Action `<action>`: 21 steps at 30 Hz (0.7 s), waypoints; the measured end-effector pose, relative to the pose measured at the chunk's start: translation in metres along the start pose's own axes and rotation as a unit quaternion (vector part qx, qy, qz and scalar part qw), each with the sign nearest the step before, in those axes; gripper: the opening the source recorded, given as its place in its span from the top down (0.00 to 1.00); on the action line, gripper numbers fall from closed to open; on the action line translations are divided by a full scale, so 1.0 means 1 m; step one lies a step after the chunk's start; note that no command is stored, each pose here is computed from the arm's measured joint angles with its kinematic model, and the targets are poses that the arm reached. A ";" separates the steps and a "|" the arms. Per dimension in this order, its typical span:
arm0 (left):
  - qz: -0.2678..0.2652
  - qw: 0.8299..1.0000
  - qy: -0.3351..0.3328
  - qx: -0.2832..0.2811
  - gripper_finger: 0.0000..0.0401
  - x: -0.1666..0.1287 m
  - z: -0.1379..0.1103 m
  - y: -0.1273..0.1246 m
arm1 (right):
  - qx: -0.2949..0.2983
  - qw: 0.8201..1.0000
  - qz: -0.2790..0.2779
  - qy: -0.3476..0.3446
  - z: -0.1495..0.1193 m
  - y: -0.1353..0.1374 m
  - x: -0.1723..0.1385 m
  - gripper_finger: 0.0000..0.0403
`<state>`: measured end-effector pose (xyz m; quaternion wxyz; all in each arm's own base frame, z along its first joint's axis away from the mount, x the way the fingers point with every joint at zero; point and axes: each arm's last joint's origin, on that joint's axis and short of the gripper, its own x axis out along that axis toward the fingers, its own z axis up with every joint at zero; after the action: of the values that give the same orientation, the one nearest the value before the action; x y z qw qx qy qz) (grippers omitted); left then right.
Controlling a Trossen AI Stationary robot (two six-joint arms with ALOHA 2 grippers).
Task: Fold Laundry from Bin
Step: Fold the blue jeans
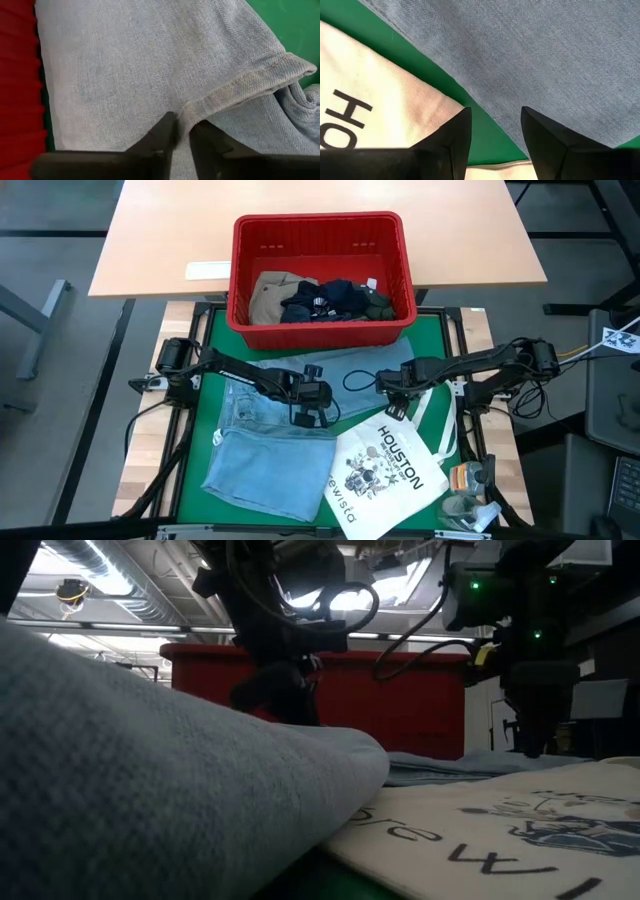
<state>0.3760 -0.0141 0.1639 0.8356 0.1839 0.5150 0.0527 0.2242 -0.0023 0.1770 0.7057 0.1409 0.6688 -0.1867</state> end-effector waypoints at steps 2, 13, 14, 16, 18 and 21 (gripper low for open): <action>-0.001 1.000 0.000 -0.001 0.77 0.000 0.000 0.000 | 0.000 1.000 0.001 0.000 0.000 0.000 0.000 0.58; -0.011 0.998 -0.025 -0.059 0.69 -0.017 0.013 -0.004 | -0.019 1.000 -0.004 0.011 0.006 0.001 -0.023 0.58; -0.018 0.998 -0.030 -0.061 0.69 -0.022 0.016 -0.004 | -0.028 1.000 -0.002 0.009 0.008 0.002 -0.025 0.58; -0.026 0.996 -0.043 -0.071 0.69 -0.036 0.023 -0.001 | -0.043 0.999 0.003 0.001 0.011 0.003 -0.030 0.58; -0.029 0.996 -0.039 -0.079 0.69 -0.050 0.026 0.001 | -0.055 0.998 0.007 -0.006 0.013 0.004 -0.034 0.58; -0.051 0.994 -0.023 -0.089 0.69 -0.076 0.025 0.005 | -0.067 0.997 0.012 -0.019 0.017 0.005 -0.039 0.58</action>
<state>0.3636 -0.0366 0.2397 0.8617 0.0832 0.4978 0.0519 0.2402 -0.0021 0.2163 0.7284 0.0978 0.6644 -0.1354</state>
